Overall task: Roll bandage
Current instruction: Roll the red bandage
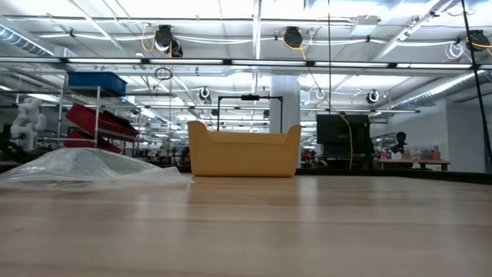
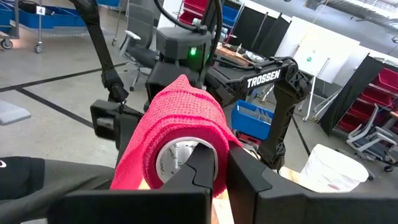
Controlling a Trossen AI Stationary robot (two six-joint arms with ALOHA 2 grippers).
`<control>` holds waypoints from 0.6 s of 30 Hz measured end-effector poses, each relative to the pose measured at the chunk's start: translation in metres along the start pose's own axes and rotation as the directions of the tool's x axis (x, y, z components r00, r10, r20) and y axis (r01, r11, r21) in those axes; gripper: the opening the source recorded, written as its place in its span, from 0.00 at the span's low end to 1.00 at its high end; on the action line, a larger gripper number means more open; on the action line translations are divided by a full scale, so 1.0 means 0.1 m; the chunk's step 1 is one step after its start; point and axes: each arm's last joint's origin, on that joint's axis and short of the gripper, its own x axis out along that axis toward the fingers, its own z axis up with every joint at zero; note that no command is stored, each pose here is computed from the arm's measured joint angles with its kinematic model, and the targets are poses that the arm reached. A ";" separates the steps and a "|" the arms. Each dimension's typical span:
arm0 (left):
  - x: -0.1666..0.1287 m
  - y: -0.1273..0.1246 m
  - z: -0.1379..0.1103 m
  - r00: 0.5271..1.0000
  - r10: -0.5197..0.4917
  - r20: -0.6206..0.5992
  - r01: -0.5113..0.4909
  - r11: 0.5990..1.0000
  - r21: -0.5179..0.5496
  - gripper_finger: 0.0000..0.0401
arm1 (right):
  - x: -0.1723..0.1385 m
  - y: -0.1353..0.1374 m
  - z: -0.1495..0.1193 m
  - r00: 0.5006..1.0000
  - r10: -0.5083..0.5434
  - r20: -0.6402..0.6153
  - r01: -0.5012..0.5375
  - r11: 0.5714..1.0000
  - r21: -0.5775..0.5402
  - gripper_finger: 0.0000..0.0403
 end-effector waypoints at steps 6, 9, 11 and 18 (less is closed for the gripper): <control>0.16 0.04 -0.09 0.997 -0.067 -0.026 0.067 0.998 -0.001 0.49 | 0.00 0.00 0.00 1.000 -0.001 0.000 0.001 1.000 -0.001 0.04; 0.22 0.09 -0.10 0.997 -0.076 -0.030 0.076 0.997 -0.002 0.49 | 0.00 0.00 0.00 1.000 -0.001 -0.001 0.001 1.000 -0.001 0.04; 0.24 0.12 -0.09 0.997 -0.068 -0.030 0.068 0.998 -0.005 0.49 | 0.00 0.00 0.00 1.000 -0.001 -0.001 0.001 1.000 -0.001 0.04; 0.22 0.09 -0.09 0.996 -0.081 -0.026 0.082 0.996 0.021 0.35 | 0.00 0.00 0.00 1.000 -0.002 -0.001 0.002 1.000 -0.002 0.04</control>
